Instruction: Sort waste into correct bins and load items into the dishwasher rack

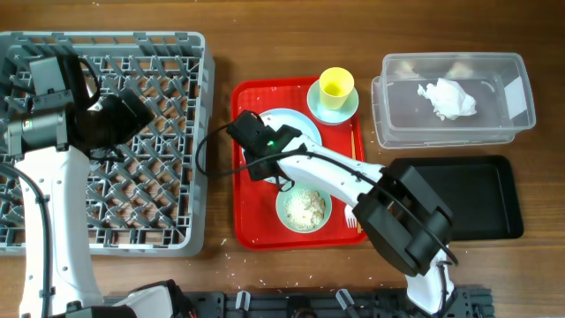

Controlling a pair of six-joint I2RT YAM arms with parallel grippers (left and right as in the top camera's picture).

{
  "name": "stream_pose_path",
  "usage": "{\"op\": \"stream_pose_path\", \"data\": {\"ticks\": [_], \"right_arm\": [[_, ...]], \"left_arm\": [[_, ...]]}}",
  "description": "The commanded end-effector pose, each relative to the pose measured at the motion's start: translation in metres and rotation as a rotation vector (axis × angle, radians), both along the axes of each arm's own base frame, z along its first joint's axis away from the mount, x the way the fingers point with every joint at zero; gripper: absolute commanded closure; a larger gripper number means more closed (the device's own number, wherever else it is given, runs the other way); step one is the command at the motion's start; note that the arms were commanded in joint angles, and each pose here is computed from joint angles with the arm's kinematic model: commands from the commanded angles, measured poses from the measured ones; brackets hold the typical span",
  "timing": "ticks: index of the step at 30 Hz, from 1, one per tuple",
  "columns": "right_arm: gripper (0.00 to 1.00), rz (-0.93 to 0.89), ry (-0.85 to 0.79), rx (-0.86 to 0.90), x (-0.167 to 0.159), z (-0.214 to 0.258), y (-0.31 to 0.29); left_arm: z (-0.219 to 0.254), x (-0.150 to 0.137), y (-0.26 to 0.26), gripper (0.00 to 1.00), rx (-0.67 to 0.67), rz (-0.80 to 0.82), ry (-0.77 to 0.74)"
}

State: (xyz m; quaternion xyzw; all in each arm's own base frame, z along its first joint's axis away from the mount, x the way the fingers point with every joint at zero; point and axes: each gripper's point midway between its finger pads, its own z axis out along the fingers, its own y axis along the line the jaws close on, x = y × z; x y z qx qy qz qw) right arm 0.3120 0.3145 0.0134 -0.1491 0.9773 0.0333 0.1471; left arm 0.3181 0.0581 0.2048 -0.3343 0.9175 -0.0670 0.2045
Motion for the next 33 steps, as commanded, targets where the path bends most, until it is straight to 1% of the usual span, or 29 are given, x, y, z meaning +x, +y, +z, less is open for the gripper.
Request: {"op": "stream_pose_path", "data": {"ticks": [1, 3, 5, 8, 10, 11, 13, 14, 18, 19, 20, 21, 22, 23, 24, 26, 27, 28, 29, 31, 32, 33], "right_arm": [[0.96, -0.004, -0.134, 0.140, 0.023, 0.080, 0.020], [0.96, -0.036, -0.268, 0.187, 0.039, 0.140, 0.004], [0.96, -0.084, -0.364, 0.225, 0.052, 0.187, -0.023], [0.96, -0.168, -0.448, 0.245, 0.068, 0.231, -0.073], [0.96, -0.303, -0.533, 0.184, 0.086, 0.252, -0.128], [0.96, -0.436, -0.604, 0.092, 0.101, 0.261, -0.176], [0.96, -0.619, -0.661, -0.047, 0.116, 0.261, -0.247], [0.96, -0.679, -0.669, -0.080, 0.122, 0.256, -0.271], [0.96, -0.839, -0.627, -0.162, 0.148, 0.213, -0.346], [0.90, -0.856, -0.598, -0.168, 0.155, 0.196, -0.358], [0.50, -0.781, -0.521, -0.145, 0.166, 0.167, -0.359], [0.31, -0.699, -0.466, -0.119, 0.171, 0.151, -0.353], [0.14, -0.586, -0.401, -0.086, 0.172, 0.134, -0.342], [0.09, -0.525, -0.350, -0.058, 0.169, 0.124, -0.332], [0.09, -0.532, -0.328, -0.052, 0.163, 0.122, -0.330], [0.06, -0.535, -0.338, -0.025, 0.156, 0.138, -0.322], [0.02, -0.509, -0.341, 0.007, 0.150, 0.150, -0.311], [0.00, -0.465, -0.342, 0.074, 0.141, 0.166, -0.294], [0.00, -0.397, -0.332, 0.182, 0.131, 0.183, -0.269], [0.01, -0.198, -0.291, 0.466, 0.102, 0.223, -0.207], [0.03, -0.114, -0.279, 0.575, 0.089, 0.242, -0.184], [0.04, -0.038, -0.262, 0.659, 0.076, 0.256, -0.164]], "left_arm": [[0.009, 0.002, 0.000, 0.00, -0.006, 0.009, -0.029], [0.009, 0.002, 0.000, 0.00, -0.006, 0.009, -0.029], [0.009, 0.002, 0.000, 0.00, -0.005, 0.010, -0.029], [0.009, 0.002, 0.000, 0.00, -0.006, 0.009, -0.029], [0.009, 0.002, 0.000, 0.00, -0.006, 0.009, -0.029], [0.009, 0.002, 0.000, 0.00, -0.006, 0.009, -0.029], [0.009, 0.002, 0.000, 0.00, -0.005, 0.010, -0.029], [0.009, 0.002, 0.000, 0.00, -0.006, 0.009, -0.029], [0.009, 0.002, 0.000, 0.00, -0.006, 0.009, -0.029], [0.009, 0.002, 0.000, 0.00, -0.005, 0.010, -0.029], [0.009, 0.002, 0.000, 0.00, -0.006, 0.009, -0.029], [0.009, 0.002, 0.000, 0.00, -0.006, 0.009, -0.029], [0.009, 0.002, 0.000, 0.00, -0.006, 0.009, -0.029], [0.009, 0.002, 0.000, 0.00, -0.006, 0.009, -0.029], [0.009, 0.002, 0.000, 0.00, -0.005, 0.010, -0.029], [0.009, 0.002, 0.000, 0.00, -0.006, 0.009, -0.029], [0.009, 0.002, 0.000, 0.00, -0.006, 0.009, -0.029], [0.009, 0.002, 0.000, 0.00, -0.006, 0.009, -0.029], [0.009, 0.002, 0.000, 0.00, -0.006, 0.009, -0.029], [0.009, 0.002, 0.000, 0.00, -0.006, 0.009, -0.029], [0.009, 0.002, 0.000, 0.00, -0.005, 0.010, -0.029], [0.009, 0.002, 0.000, 0.00, -0.005, 0.010, -0.029]]}}
